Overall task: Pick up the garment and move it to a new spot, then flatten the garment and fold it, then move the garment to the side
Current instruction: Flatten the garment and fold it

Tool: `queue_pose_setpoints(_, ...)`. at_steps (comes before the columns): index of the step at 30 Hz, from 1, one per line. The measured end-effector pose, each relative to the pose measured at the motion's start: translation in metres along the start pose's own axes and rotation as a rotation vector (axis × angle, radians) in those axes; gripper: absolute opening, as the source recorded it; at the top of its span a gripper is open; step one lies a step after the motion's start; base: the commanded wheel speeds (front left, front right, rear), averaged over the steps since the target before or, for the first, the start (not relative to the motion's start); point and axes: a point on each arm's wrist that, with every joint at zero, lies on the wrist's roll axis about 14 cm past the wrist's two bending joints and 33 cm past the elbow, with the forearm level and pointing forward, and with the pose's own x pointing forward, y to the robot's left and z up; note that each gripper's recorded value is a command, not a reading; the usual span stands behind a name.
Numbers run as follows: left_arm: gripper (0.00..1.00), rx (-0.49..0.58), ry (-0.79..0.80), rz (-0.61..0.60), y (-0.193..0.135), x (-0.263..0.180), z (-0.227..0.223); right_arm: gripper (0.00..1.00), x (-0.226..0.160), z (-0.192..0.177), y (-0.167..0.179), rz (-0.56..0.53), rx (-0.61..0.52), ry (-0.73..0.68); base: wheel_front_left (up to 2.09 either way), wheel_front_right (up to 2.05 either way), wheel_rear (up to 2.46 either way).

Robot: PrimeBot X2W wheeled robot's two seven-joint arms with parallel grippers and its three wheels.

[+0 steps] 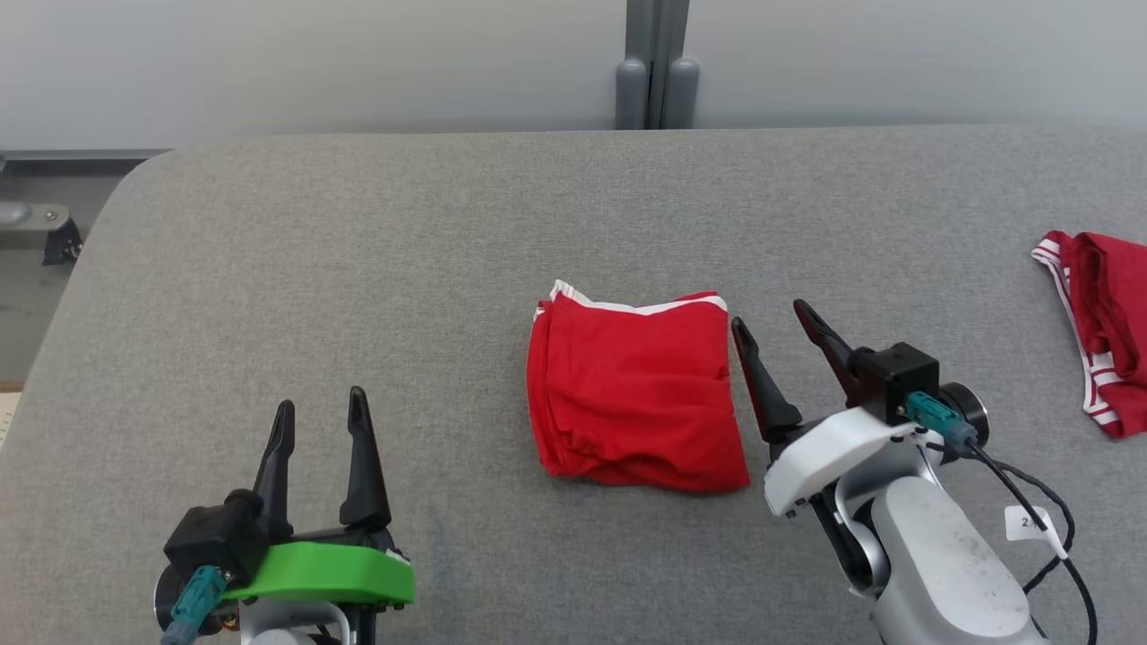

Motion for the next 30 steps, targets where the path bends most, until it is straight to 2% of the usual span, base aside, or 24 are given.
queue_pose_setpoints(6,1.00,0.010,0.006,-0.025,-0.006,-0.001,-0.003,1.00,-0.029,0.000,-0.028,-0.103,-0.004,-0.008,0.00,0.00,0.00)
queue_pose_setpoints(13,1.00,-0.009,0.017,-0.050,-0.013,-0.007,-0.008,1.00,-0.059,0.012,-0.040,-0.168,0.001,-0.050,0.00,0.00,0.00)
queue_pose_setpoints(22,1.00,-0.013,0.020,-0.073,-0.019,-0.012,-0.009,1.00,-0.076,0.022,-0.043,-0.195,0.008,-0.076,0.00,0.00,0.00)
queue_pose_setpoints(30,1.00,-0.007,0.019,-0.064,-0.016,-0.015,-0.009,1.00,-0.077,0.021,-0.039,-0.188,0.013,-0.065,0.00,0.00,0.00)
